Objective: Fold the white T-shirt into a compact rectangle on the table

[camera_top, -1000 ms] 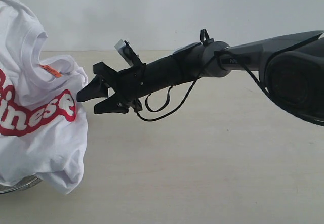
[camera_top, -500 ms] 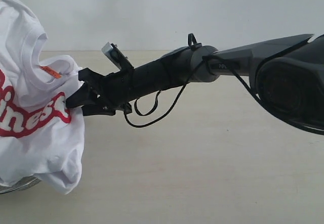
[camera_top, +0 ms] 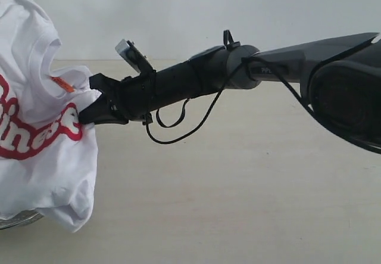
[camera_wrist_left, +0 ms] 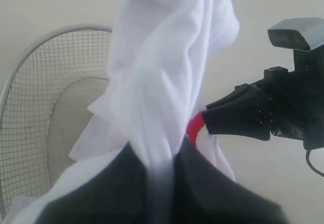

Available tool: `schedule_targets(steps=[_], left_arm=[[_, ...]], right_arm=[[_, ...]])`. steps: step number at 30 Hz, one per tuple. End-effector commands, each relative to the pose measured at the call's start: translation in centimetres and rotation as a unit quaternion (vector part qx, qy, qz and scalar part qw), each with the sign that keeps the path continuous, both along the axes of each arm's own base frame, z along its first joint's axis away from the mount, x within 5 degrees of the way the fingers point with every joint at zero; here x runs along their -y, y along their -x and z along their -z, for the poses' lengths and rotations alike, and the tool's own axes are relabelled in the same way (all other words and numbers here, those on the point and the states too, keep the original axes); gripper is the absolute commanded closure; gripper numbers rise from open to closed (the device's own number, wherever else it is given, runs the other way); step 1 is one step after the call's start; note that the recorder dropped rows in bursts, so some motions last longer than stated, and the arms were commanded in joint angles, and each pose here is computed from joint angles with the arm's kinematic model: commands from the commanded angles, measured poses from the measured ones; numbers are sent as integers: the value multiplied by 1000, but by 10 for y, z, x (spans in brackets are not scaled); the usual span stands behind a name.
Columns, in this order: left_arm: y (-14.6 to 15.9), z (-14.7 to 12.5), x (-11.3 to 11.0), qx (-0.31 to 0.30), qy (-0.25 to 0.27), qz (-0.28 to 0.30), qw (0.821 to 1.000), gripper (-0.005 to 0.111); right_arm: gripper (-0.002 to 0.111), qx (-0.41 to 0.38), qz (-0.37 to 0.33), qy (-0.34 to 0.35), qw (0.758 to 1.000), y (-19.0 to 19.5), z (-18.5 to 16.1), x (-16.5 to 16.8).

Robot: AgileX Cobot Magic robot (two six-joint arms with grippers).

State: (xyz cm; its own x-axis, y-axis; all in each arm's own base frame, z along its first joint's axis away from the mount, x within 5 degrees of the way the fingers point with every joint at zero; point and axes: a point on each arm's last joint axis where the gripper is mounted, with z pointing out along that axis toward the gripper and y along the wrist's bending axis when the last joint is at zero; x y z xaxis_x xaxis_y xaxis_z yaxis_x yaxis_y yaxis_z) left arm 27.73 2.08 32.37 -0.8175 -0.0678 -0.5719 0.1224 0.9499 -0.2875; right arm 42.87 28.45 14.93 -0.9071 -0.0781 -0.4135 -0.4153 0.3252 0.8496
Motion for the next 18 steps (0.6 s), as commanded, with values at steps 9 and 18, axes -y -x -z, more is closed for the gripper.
schedule_targets(steps=[9, 18], left_arm=[[7, -44, 4, 107, -17, 13, 994, 102], [16, -100, 10, 180, -14, 30, 983, 102]], right_arm=[[109, 104, 8, 3, 995, 2, -79, 18], [109, 164, 23, 35, 986, 4, -133, 53]])
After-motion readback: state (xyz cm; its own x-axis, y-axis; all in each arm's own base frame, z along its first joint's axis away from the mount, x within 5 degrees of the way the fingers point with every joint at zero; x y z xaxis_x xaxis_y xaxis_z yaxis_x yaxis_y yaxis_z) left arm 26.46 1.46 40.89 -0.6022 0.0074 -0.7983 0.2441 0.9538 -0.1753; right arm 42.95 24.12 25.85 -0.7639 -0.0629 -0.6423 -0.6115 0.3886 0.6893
